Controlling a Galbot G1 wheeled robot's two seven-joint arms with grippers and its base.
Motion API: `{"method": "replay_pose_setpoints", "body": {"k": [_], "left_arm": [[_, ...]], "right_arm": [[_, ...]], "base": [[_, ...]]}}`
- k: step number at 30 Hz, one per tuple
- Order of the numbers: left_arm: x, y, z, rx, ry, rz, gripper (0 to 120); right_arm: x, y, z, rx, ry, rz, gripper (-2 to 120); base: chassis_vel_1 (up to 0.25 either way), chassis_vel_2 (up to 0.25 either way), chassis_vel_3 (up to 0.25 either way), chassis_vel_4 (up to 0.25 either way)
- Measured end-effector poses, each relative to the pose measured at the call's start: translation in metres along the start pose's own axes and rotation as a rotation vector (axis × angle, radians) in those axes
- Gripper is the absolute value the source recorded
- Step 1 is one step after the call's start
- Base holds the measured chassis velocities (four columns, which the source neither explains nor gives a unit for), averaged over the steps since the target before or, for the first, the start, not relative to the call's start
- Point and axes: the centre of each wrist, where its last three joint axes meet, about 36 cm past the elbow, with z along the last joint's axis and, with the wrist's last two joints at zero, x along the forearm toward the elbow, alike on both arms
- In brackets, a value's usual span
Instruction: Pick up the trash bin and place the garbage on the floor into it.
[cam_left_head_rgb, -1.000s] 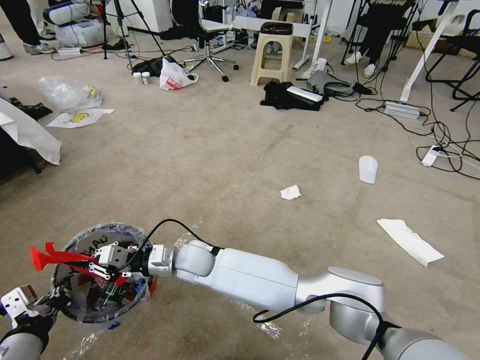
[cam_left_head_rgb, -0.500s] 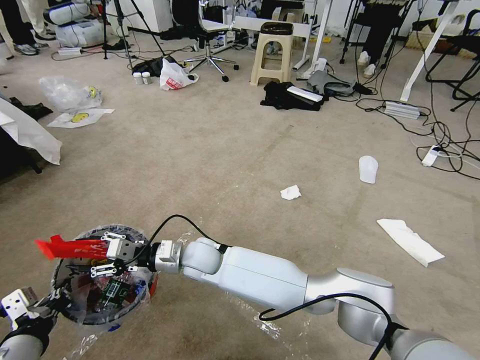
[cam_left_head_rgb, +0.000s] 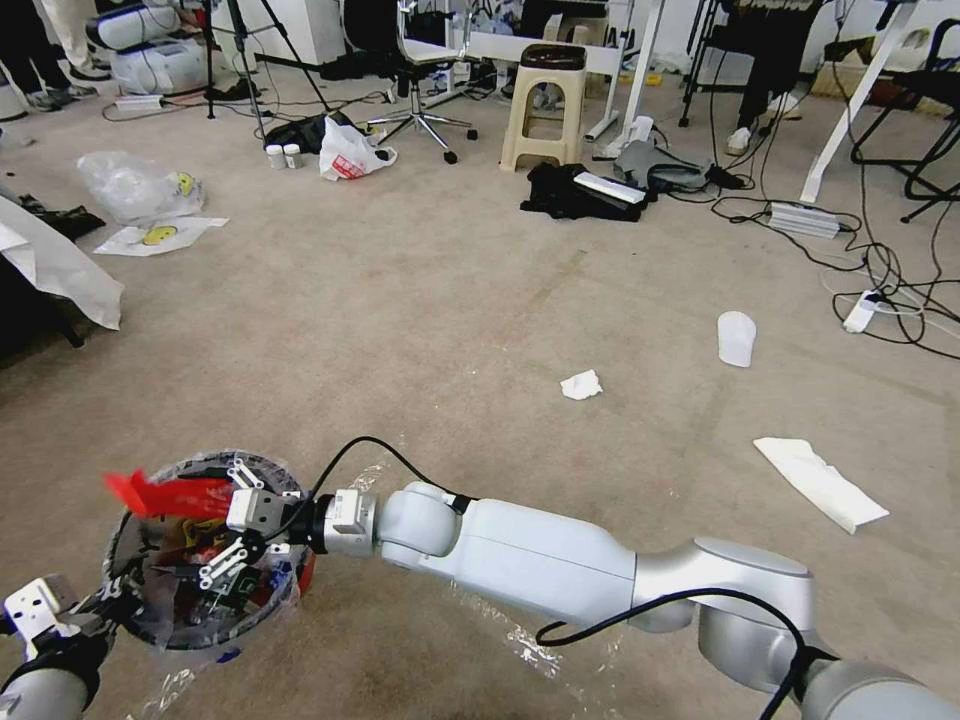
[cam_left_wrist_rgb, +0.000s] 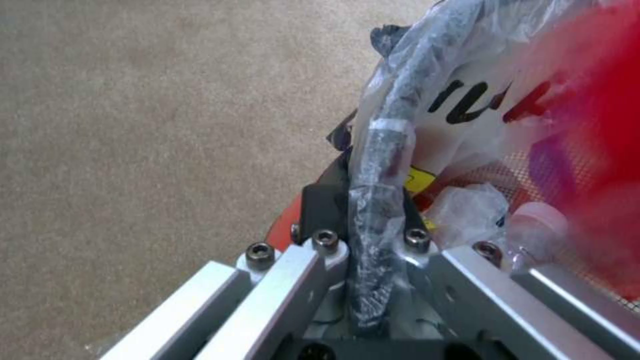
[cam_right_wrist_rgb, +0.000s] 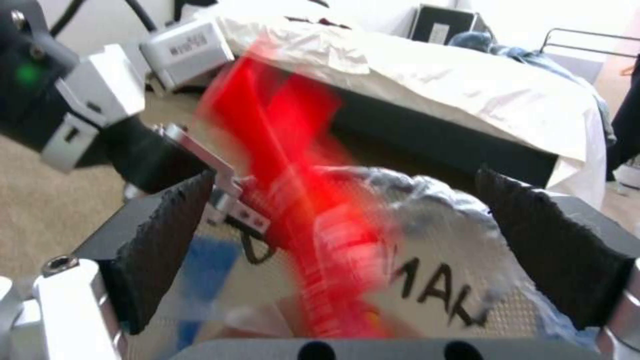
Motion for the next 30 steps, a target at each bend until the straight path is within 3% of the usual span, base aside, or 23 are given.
{"method": "replay_pose_setpoints", "body": {"k": [13,15,18,21,23,24,25,26,27,28,29,30], "left_arm": [[-0.005,0.0,0.003,0.008,0.002,0.0,0],[-0.005,0.0,0.003,0.008,0.002,0.0,0],[-0.006,0.001,0.003,0.007,0.004,-0.003,0],[-0.006,0.001,0.003,0.006,0.004,-0.003,0],[-0.006,0.002,0.003,0.005,0.004,-0.001,0],[-0.006,0.002,0.003,0.005,0.004,-0.001,0],[-0.006,0.001,0.003,0.006,0.003,0.001,0],[-0.006,0.001,0.002,0.006,0.003,0.002,0],[-0.006,0.001,0.002,0.006,0.003,0.002,0],[-0.004,0.001,0.002,0.005,0.001,0.002,0],[-0.004,0.001,0.002,0.005,0.001,0.002,0],[-0.002,0.003,0.002,0.002,0.0,-0.003,0]], "right_arm": [[0.013,-0.037,-0.029,0.06,-0.047,0.098,100],[0.014,-0.047,-0.041,0.063,-0.081,0.133,100],[0.039,-0.084,-0.097,0.066,-0.229,0.282,100],[0.056,-0.092,-0.114,0.058,-0.272,0.338,100],[0.112,-0.095,-0.134,0.009,-0.358,0.509,100],[0.112,-0.095,-0.134,0.009,-0.358,0.509,100],[0.143,-0.094,-0.139,0.0,-0.377,0.585,100],[0.183,-0.095,-0.147,0.016,-0.383,0.698,100],[0.183,-0.095,-0.147,0.016,-0.383,0.698,100],[0.225,-0.095,-0.156,0.041,-0.373,0.823,100],[0.225,-0.095,-0.156,0.041,-0.373,0.823,100],[0.263,-0.095,-0.166,0.073,-0.362,0.95,100]], "base": [[0.0,0.0,0.0,0.0],[0.0,0.0,0.0,0.0],[0.0,0.0,0.0,0.0],[0.0,0.0,0.0,0.0],[0.0,0.0,0.0,0.0],[0.0,0.0,0.0,0.0],[0.0,0.0,0.0,0.0],[0.0,0.0,0.0,0.0],[0.0,0.0,0.0,0.0],[0.0,0.0,0.0,0.0],[0.0,0.0,0.0,0.0],[0.0,0.0,0.0,0.0]]}}
